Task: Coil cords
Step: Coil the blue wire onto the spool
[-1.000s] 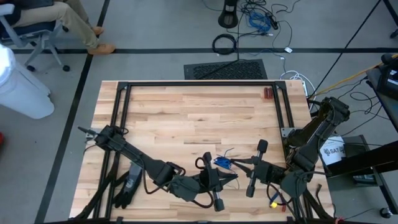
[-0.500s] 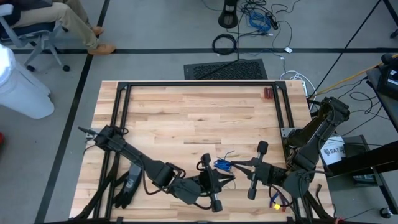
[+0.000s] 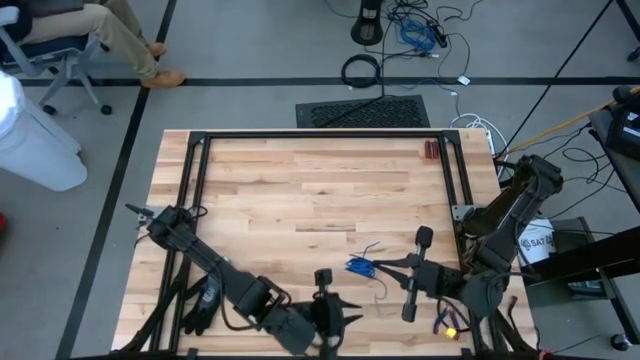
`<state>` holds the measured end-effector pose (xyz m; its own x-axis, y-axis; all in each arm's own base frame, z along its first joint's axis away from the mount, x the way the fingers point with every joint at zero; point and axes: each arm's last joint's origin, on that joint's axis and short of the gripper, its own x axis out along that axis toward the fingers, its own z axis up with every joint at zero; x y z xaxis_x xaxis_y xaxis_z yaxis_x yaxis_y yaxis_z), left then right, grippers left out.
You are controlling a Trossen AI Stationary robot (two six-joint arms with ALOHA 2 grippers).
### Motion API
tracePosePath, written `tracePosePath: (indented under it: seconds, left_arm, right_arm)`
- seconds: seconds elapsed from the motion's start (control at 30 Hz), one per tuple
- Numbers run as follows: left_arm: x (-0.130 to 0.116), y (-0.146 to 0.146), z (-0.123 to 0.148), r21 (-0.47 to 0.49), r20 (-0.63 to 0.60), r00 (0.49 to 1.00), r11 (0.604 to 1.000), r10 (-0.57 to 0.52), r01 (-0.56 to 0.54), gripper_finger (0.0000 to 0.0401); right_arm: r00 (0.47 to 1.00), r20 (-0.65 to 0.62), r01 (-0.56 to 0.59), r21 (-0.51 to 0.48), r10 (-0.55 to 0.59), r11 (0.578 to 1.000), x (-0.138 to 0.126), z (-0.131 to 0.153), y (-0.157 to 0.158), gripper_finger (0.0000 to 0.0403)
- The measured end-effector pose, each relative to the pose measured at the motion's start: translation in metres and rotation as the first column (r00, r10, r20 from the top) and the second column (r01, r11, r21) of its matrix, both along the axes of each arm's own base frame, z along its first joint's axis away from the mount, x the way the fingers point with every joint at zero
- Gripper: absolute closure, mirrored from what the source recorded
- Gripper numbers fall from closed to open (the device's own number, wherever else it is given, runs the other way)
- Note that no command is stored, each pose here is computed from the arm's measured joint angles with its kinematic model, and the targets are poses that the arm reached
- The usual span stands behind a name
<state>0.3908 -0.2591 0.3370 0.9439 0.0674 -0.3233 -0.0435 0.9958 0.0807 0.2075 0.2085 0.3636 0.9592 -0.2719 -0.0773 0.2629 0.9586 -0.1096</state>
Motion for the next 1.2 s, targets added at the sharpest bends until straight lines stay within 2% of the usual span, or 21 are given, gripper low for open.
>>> tracePosePath:
  seconds: [0.17, 0.23, 0.47, 0.7, 0.97, 1.2]
  left_arm:
    - [-0.007, -0.015, -0.005, -0.015, -0.016, 0.996, 0.996, -0.085, 0.085, 0.0322]
    - [-0.007, -0.021, -0.013, 0.015, -0.035, 0.994, 0.994, -0.105, 0.105, 0.0322]
    - [0.016, -0.019, -0.049, 0.056, -0.079, 0.995, 0.996, -0.063, 0.067, 0.0321]
    - [0.042, -0.026, -0.070, 0.148, 0.054, 0.990, 0.981, -0.131, 0.122, 0.0321]
    - [0.049, -0.025, -0.071, 0.143, 0.120, 0.990, 0.988, -0.078, 0.060, 0.0321]
    - [0.047, -0.030, -0.061, 0.077, 0.222, 0.975, 0.997, -0.025, 0.008, 0.0321]
  right_arm:
    - [0.999, 0.009, -0.035, 0.007, 0.035, 0.999, -0.010, 0.005, 0.003, 0.0403]
    - [0.999, 0.014, -0.051, 0.004, 0.051, 0.999, -0.014, 0.007, 0.005, 0.0403]
    - [0.993, 0.045, -0.111, -0.003, 0.111, 0.994, -0.027, 0.015, 0.014, 0.0403]
    - [0.986, 0.074, -0.146, -0.022, 0.148, 0.989, -0.035, 0.021, 0.021, 0.0403]
    - [0.982, 0.083, -0.166, -0.021, 0.168, 0.986, -0.041, 0.023, 0.025, 0.0403]
    - [0.981, 0.083, -0.172, -0.021, 0.173, 0.985, -0.042, 0.023, 0.026, 0.0403]
